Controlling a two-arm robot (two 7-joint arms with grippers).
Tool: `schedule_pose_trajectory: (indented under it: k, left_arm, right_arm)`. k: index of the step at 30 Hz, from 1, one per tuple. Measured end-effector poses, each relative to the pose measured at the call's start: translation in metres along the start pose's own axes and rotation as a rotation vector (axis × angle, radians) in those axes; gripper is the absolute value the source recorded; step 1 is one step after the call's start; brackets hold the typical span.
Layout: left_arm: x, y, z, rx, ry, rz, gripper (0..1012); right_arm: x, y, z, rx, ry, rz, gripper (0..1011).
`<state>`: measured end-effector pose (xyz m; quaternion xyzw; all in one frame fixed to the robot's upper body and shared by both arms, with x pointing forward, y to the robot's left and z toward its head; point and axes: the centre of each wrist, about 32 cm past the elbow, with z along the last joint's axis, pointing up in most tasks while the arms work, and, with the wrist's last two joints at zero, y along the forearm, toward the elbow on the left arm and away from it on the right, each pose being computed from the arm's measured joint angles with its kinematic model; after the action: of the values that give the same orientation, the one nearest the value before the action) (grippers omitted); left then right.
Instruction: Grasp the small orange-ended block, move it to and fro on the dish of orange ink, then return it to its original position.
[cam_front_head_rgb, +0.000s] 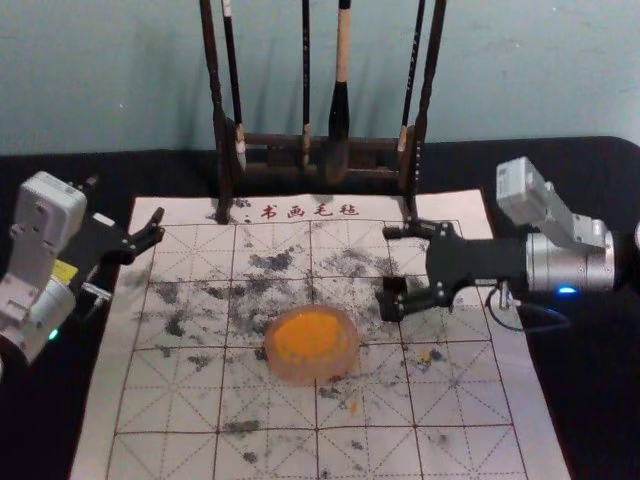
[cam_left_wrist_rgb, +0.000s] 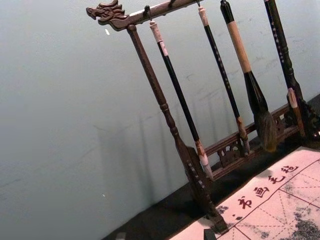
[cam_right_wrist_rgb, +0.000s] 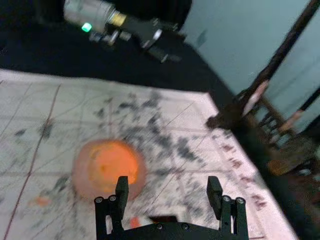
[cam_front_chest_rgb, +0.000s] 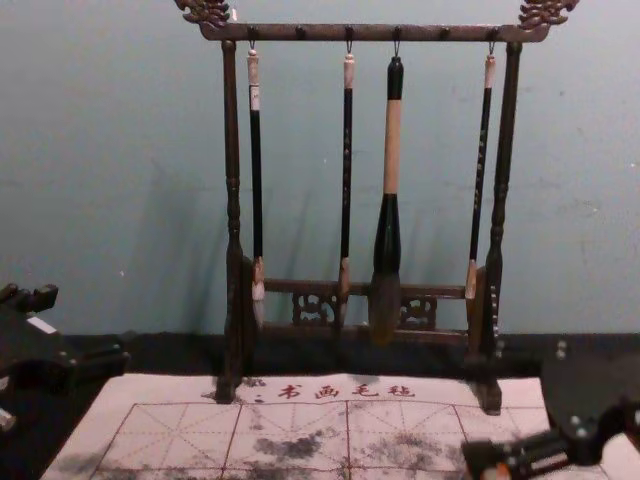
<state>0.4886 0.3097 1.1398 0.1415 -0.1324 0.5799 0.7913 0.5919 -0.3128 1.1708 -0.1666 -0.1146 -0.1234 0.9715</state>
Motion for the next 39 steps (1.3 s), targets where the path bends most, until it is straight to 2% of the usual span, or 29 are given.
schedule_pose_trajectory:
  k: [4, 8, 9, 10, 11, 14, 15, 17, 22, 28, 33, 39]
  left_arm:
    - [0.0000, 0.0000, 0.0000, 0.000, 0.000, 0.000, 1001]
    - [0.0000, 0.0000, 0.0000, 0.000, 0.000, 0.000, 1001]
    - [0.0000, 0.0000, 0.0000, 0.000, 0.000, 0.000, 1001]
    - [0.0000, 0.0000, 0.0000, 0.000, 0.000, 0.000, 1001]
    - [0.0000, 0.0000, 0.0000, 0.000, 0.000, 0.000, 1001]
    - [0.0000, 0.0000, 0.0000, 0.000, 0.000, 0.000, 1001]
    - [0.0000, 0.0000, 0.0000, 0.000, 0.000, 0.000, 1001]
    - [0.0000, 0.0000, 0.0000, 0.000, 0.000, 0.000, 1001]
    - [0.0000, 0.0000, 0.0000, 0.000, 0.000, 0.000, 1001]
    - [0.0000, 0.0000, 0.0000, 0.000, 0.000, 0.000, 1001]
    - [0.0000, 0.0000, 0.0000, 0.000, 0.000, 0.000, 1001]
    - [0.0000, 0.0000, 0.0000, 0.000, 0.000, 0.000, 1001]
  right_arm:
    - [-0.007, -0.002, 0.005, 0.049, 0.004, -0.089, 1002]
    - [-0.023, -0.004, 0.006, 0.086, 0.031, -0.217, 1002]
    - [-0.032, -0.005, 0.006, 0.097, 0.046, -0.282, 1000]
    - [-0.036, -0.005, 0.005, 0.100, 0.051, -0.306, 1000]
    - [-0.046, -0.004, 0.003, 0.105, 0.062, -0.367, 1002]
    - [-0.062, -0.003, -0.002, 0.108, 0.091, -0.463, 1002]
    - [-0.074, -0.001, -0.007, 0.105, 0.119, -0.525, 1002]
    - [-0.089, 0.002, -0.013, 0.103, 0.161, -0.597, 1000]
    - [-0.110, 0.009, -0.023, 0.092, 0.233, -0.697, 1002]
    - [-0.123, 0.016, -0.036, 0.060, 0.296, -0.787, 1000]
    - [-0.126, 0.020, -0.042, 0.039, 0.319, -0.816, 1000]
    - [-0.126, 0.020, -0.042, 0.037, 0.317, -0.815, 1002]
